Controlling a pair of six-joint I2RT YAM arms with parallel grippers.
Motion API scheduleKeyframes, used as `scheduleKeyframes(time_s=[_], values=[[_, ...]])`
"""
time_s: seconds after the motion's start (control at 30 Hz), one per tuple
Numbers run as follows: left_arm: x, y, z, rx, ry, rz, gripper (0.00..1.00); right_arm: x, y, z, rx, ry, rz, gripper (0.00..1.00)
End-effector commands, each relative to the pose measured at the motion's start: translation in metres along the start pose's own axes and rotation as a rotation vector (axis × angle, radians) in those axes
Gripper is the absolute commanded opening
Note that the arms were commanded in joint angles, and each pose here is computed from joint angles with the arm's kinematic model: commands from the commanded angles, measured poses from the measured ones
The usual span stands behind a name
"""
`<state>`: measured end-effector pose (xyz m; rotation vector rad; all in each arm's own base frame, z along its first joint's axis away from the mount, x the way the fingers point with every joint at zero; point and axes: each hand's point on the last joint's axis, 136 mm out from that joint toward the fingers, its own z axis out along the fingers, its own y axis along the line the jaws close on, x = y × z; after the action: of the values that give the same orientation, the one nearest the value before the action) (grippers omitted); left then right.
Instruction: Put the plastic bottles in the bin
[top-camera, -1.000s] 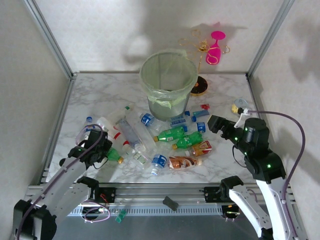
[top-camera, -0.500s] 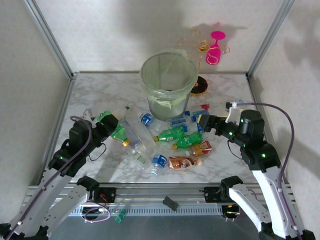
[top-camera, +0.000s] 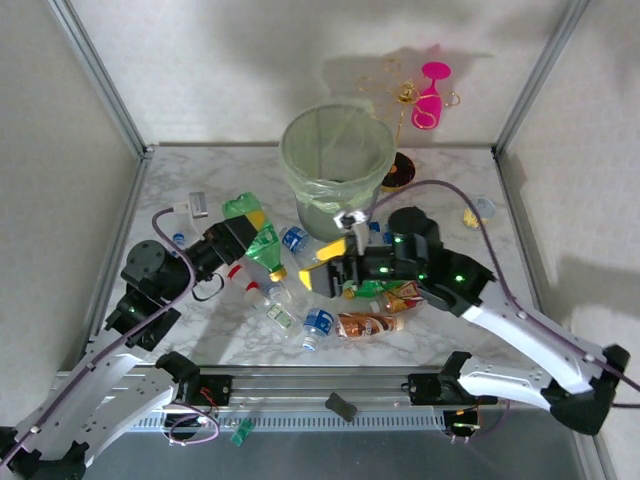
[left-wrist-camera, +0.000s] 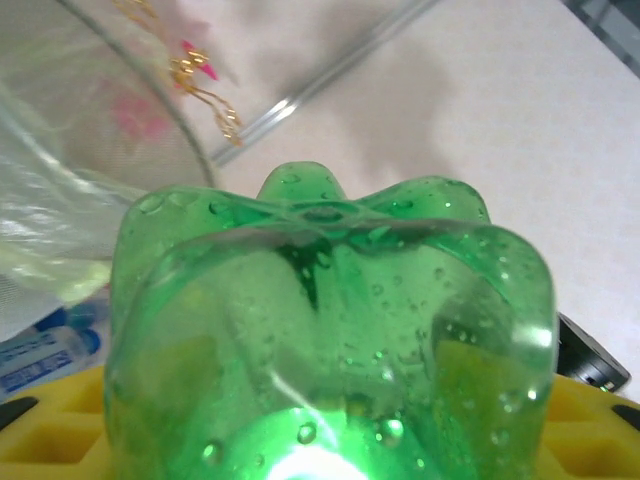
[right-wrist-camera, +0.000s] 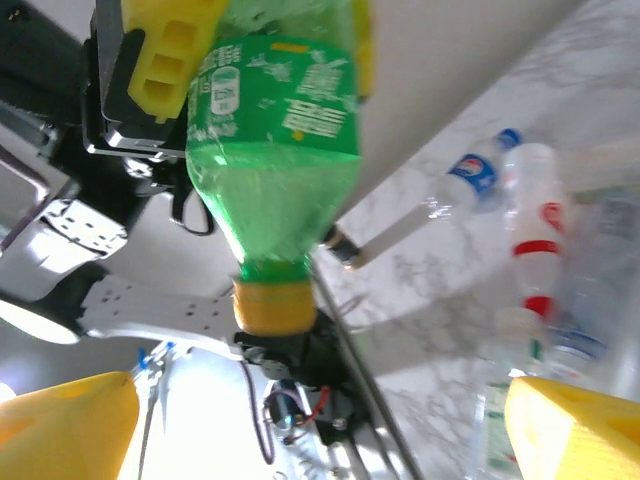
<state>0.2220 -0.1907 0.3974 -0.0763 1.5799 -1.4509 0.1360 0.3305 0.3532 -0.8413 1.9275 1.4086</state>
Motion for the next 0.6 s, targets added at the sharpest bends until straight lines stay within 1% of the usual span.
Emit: scheduleKeyframes(time_s=[0.0,0.1,0.2,0.33,0.47,0.57], values=[[-0.001,-0.038,-0.003,0.163,0.003,0.066,0.5,-0.032,0.035,0.009,-0.114,-0.084,-0.057,0.99],[-0.001,-0.05,-0.006,0.211,-0.002,0.075,0.5,-0.043,0.051,0.011,-0.206,-0.123,-0.067,0.98],[-0.002,-0.06,-0.01,0.256,-0.005,0.076,0.5,-0.049,0.059,0.016,-0.262,-0.13,-0.064,0.99],[0.002,-0.062,-0.01,0.267,0.009,0.067,0.51,-0.054,0.069,0.021,-0.336,-0.132,-0.054,0.97],[0.004,-0.062,-0.009,0.27,0.014,0.071,0.51,-0.059,0.071,0.024,-0.346,-0.137,-0.045,0.91],[0.007,-0.065,-0.009,0.284,0.026,0.075,0.52,-0.061,0.069,0.027,-0.34,-0.135,-0.029,0.89]])
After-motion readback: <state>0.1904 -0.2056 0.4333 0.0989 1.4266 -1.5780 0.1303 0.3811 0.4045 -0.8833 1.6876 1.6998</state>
